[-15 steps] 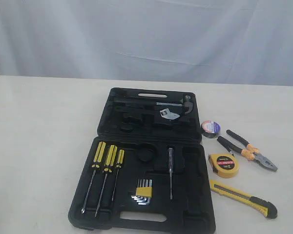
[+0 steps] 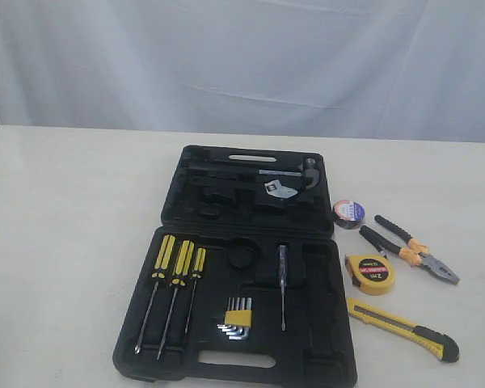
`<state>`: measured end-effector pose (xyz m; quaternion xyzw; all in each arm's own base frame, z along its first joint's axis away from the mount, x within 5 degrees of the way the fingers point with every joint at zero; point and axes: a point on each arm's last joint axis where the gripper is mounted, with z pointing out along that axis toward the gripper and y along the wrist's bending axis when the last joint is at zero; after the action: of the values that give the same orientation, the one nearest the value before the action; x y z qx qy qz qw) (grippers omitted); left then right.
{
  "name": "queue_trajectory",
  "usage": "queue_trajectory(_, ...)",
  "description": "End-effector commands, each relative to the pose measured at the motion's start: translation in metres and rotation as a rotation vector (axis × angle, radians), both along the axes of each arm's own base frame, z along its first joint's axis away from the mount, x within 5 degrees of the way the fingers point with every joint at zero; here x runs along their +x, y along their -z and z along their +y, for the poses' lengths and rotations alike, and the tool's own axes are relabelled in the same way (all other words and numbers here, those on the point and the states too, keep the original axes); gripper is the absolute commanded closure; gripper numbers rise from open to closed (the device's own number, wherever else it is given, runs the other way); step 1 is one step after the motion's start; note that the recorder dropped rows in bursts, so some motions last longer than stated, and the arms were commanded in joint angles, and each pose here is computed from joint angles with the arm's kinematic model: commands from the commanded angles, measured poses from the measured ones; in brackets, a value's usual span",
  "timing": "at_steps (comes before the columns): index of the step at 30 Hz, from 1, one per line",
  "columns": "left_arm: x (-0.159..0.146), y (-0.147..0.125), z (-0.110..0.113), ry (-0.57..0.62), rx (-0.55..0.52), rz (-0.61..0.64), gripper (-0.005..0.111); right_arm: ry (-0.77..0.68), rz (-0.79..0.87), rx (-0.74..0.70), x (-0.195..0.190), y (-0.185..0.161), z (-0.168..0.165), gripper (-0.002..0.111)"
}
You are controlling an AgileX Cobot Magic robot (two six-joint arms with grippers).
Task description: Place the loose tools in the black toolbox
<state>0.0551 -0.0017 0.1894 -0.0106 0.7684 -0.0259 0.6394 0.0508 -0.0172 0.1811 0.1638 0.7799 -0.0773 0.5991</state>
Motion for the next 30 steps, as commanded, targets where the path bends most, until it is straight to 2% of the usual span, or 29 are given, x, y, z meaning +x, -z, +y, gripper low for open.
queue_trajectory(1, 0.000, 0.000, 0.000, 0.002, -0.008, -0.001, 0.107, -0.003, -0.012, 0.000, 0.000, -0.001, 0.000, 0.109)
queue_trajectory(10, 0.000, 0.000, 0.000, 0.002, -0.008, -0.001, 0.107, -0.002, -0.031, -0.007, 0.000, -0.002, 0.000, 0.109)
queue_trajectory(15, 0.000, 0.000, 0.000, 0.002, -0.008, -0.001, 0.107, 0.003, -0.154, -0.051, 0.002, -0.014, -0.001, 0.109)
queue_trajectory(19, 0.000, 0.000, 0.000, 0.002, -0.008, -0.001, 0.107, 0.011, -0.319, -0.105, 0.002, -0.030, -0.002, 0.109)
queue_trajectory(22, 0.000, 0.000, 0.000, 0.002, -0.008, -0.001, 0.107, 0.024, -0.403, 0.003, 0.002, -0.034, -0.002, 0.109)
queue_trajectory(27, 0.000, 0.000, 0.000, 0.002, -0.008, -0.001, 0.107, 0.031, -0.434, 0.075, 0.002, -0.034, -0.002, 0.109)
queue_trajectory(30, 0.000, 0.000, 0.000, 0.002, -0.008, -0.001, 0.107, 0.040, -0.469, 0.180, 0.002, -0.034, -0.002, 0.109)
